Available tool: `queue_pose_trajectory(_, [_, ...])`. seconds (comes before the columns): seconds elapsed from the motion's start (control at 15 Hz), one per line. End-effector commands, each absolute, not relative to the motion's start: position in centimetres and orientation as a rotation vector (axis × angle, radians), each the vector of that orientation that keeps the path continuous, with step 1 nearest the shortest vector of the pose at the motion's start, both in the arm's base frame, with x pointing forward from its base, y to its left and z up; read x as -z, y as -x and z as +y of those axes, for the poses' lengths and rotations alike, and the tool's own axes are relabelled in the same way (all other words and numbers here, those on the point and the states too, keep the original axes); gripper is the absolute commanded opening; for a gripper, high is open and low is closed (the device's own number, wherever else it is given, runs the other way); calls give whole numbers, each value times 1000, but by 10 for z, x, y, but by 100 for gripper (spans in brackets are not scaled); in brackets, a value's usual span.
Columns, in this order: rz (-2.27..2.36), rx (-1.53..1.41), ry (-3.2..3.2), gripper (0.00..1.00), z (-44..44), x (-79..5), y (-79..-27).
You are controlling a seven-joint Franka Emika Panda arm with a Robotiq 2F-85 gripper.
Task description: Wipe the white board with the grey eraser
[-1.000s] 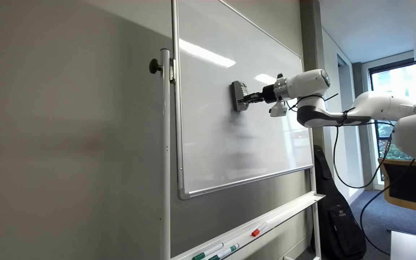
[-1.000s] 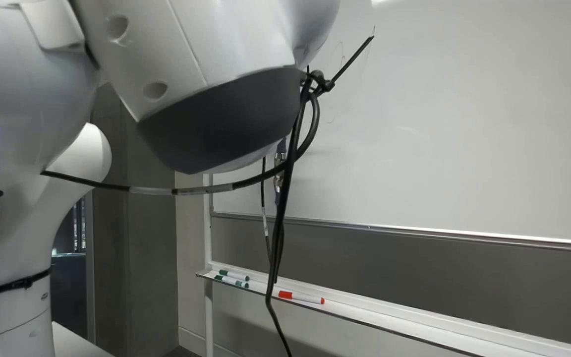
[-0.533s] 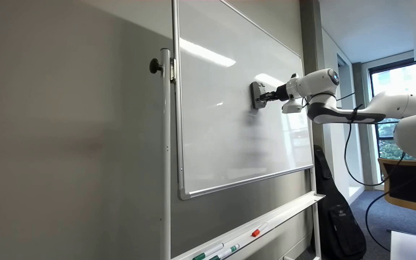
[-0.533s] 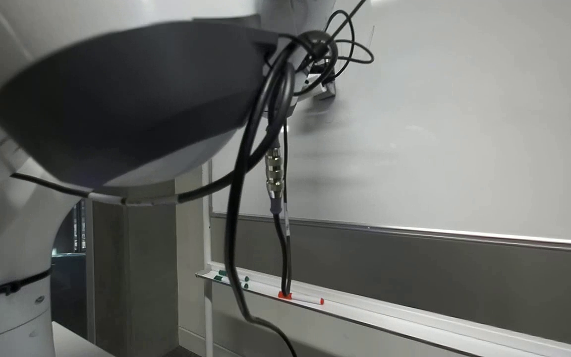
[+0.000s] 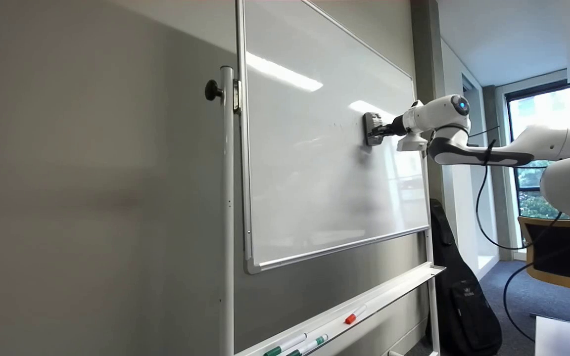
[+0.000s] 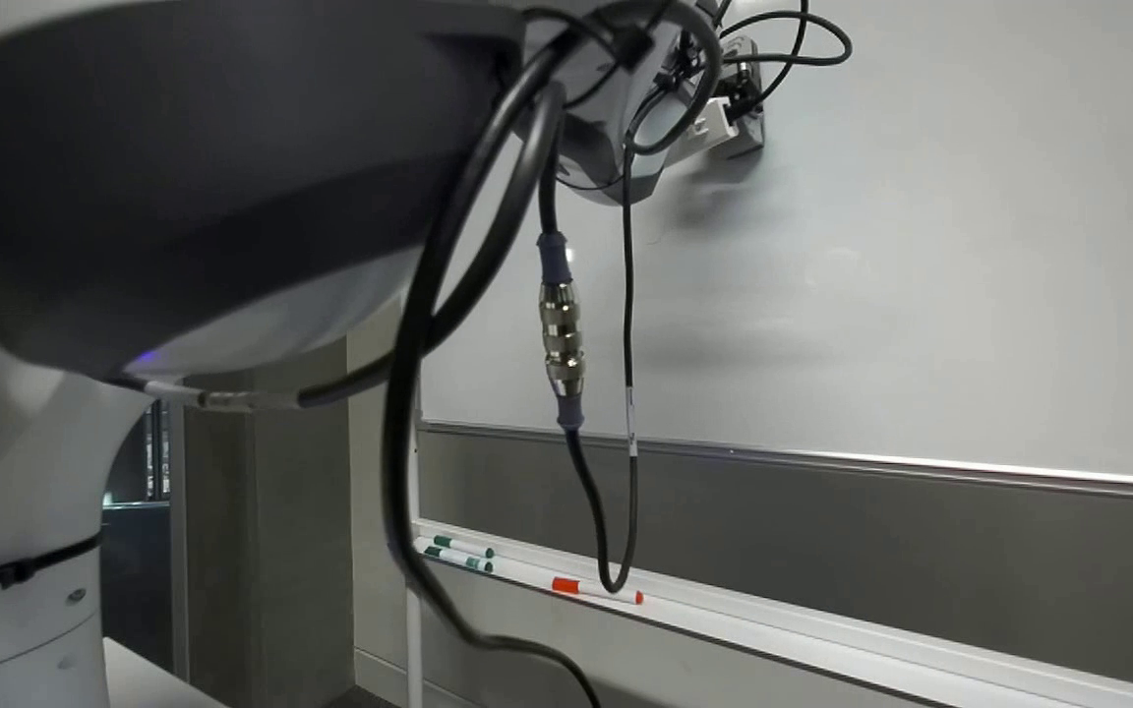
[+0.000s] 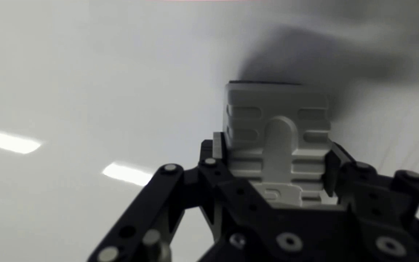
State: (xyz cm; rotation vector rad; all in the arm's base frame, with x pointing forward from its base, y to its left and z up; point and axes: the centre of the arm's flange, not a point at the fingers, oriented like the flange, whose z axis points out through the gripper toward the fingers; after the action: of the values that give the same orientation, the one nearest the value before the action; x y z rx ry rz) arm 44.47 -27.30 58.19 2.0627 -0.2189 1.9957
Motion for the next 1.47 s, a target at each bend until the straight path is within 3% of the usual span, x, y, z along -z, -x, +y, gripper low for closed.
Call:
queue_pose_trajectory(0.0, [-231, -1987, -2055, 38, -271, -604, -476])
queue_pose_trajectory(1.4, [106, -2040, -2179, 38, -135, -580, -480])
